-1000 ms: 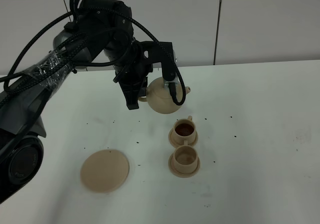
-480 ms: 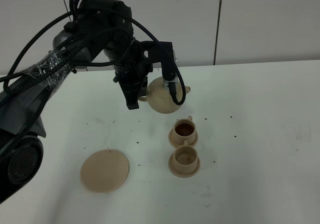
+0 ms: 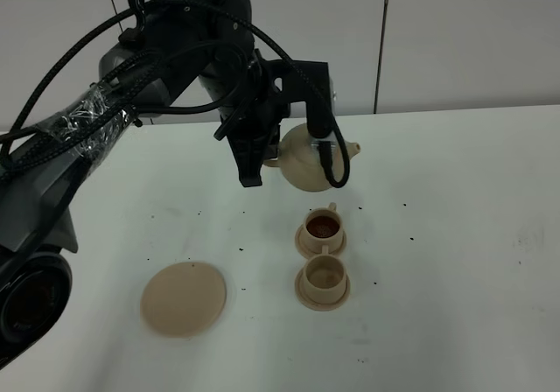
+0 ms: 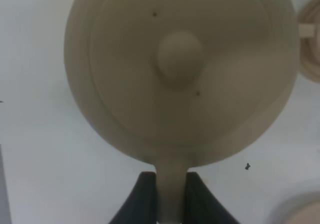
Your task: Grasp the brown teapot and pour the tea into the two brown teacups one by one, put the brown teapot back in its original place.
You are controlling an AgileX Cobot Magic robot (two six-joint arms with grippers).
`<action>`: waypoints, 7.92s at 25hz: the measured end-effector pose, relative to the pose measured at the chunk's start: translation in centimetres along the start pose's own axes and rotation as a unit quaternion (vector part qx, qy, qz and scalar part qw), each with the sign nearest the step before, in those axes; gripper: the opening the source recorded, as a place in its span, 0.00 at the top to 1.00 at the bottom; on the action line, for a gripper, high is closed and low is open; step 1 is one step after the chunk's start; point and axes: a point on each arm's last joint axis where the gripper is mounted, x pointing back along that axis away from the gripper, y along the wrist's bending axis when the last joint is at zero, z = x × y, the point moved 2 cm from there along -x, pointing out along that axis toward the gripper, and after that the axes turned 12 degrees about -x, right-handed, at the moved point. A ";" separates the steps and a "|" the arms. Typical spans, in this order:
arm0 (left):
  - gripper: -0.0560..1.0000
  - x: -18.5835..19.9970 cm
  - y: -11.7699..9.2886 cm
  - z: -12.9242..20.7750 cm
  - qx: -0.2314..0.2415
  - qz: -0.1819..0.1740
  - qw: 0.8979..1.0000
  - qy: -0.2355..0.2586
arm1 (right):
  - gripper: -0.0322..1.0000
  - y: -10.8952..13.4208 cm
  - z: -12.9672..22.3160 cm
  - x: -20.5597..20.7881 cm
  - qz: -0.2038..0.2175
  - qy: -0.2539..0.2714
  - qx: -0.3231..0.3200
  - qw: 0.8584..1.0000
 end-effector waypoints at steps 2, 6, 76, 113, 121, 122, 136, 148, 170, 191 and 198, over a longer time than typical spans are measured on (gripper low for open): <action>0.79 0.6 -0.7 -0.2 -0.005 0.005 1.000 0.005 | 0.74 0.0 0.0 0.0 -0.001 0.000 -0.001 1.000; 0.79 1.5 -2.8 0.6 -0.014 0.028 0.999 0.026 | 0.74 0.0 0.0 0.0 -0.001 0.000 -0.001 1.000; 0.79 -2.2 -5.7 -2.2 -0.283 0.001 0.943 0.175 | 0.74 0.0 0.0 0.0 -0.002 0.001 -0.001 1.000; 0.79 -1.6 -5.0 -3.1 -0.378 -0.031 0.900 0.215 | 0.74 0.0 0.0 0.0 -0.002 0.001 -0.001 1.000; 0.79 -1.4 -5.2 -4.5 -0.406 -0.040 0.888 0.212 | 0.74 0.0 0.0 0.0 -0.002 0.001 -0.001 1.000; 0.79 -1.4 -5.3 -4.5 -0.407 -0.040 0.888 0.212 | 0.74 0.0 0.0 0.0 -0.002 0.001 -0.001 1.000; 0.79 -1.3 -5.6 -5.3 -0.431 -0.038 0.876 0.211 | 0.74 0.0 0.0 0.0 -0.002 0.001 -0.001 1.000; 0.79 -1.2 -5.4 -5.1 -0.453 -0.037 0.862 0.224 | 0.74 0.0 0.0 0.0 -0.002 0.001 -0.001 1.000; 0.79 -1.1 -5.0 -5.3 -0.486 -0.049 0.843 0.227 | 0.74 0.0 0.0 0.0 -0.002 0.000 -0.001 1.000; 0.79 -2.1 -5.6 -6.7 -0.510 -0.046 0.830 0.222 | 0.74 0.0 0.0 0.0 -0.002 0.000 -0.001 1.000; 0.79 -2.6 -5.9 -7.0 -0.514 -0.037 0.827 0.223 | 0.74 0.0 0.0 0.0 -0.002 0.000 -0.001 1.000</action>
